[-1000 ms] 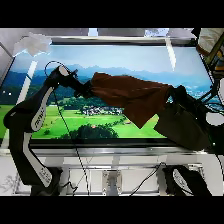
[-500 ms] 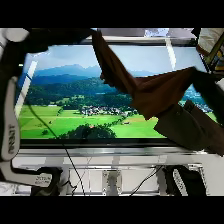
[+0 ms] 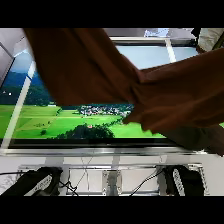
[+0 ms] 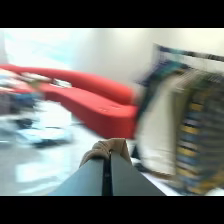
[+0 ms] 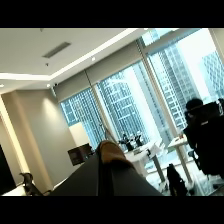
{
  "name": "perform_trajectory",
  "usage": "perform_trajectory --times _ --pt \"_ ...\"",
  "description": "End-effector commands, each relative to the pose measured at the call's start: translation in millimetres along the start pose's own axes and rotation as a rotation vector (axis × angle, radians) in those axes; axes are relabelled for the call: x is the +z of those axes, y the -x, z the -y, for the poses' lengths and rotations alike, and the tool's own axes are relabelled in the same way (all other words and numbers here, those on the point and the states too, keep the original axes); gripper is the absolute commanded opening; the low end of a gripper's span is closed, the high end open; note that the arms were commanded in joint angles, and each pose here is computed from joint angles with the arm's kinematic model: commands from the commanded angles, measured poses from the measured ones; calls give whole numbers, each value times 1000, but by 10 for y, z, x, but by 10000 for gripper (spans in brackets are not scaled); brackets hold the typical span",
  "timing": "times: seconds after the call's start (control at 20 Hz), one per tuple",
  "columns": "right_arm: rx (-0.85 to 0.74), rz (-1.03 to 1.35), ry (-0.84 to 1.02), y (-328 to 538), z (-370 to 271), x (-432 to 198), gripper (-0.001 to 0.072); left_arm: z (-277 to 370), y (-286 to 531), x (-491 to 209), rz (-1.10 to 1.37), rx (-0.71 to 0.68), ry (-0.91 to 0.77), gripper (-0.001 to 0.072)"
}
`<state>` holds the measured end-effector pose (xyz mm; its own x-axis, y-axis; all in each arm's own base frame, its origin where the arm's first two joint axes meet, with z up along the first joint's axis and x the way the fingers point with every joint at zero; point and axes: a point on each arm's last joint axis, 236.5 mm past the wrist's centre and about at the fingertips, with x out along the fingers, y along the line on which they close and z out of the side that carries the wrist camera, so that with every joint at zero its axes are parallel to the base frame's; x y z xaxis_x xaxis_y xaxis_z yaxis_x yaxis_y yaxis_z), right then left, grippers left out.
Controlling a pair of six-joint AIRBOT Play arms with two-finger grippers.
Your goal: Fold the shirts.
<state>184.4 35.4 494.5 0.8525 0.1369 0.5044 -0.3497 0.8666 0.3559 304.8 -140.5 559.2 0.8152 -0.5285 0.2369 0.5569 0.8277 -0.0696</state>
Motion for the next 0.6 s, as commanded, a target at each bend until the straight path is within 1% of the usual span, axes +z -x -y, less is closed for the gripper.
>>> perform_trajectory --times 0.0,0.1,0.2,0.25,0.4,0.5,0.55 --pt "-23 -102 -34 -150 126 -266 28 -749 313 -137 -85 359 -9 9" --pt "-71 -365 -149 -375 464 -1105 28 -1166 332 -855 -324 504 33 10" --pt "-118 -627 -312 -461 802 -2070 28 -1379 282 -1626 -546 547 72 10" --pt "-140 -724 -351 -468 967 -2531 28 -1461 230 -2055 -646 552 98 10" --pt "-248 -907 -361 -410 1442 -3706 28 -1715 138 -3363 -902 569 165 10" --pt "-331 -991 -363 -332 1734 -4312 28 -1933 129 -4128 -1031 602 172 10" --pt "-380 -1019 -374 -284 1900 -4583 28 -2073 105 -4399 -1058 642 179 10"
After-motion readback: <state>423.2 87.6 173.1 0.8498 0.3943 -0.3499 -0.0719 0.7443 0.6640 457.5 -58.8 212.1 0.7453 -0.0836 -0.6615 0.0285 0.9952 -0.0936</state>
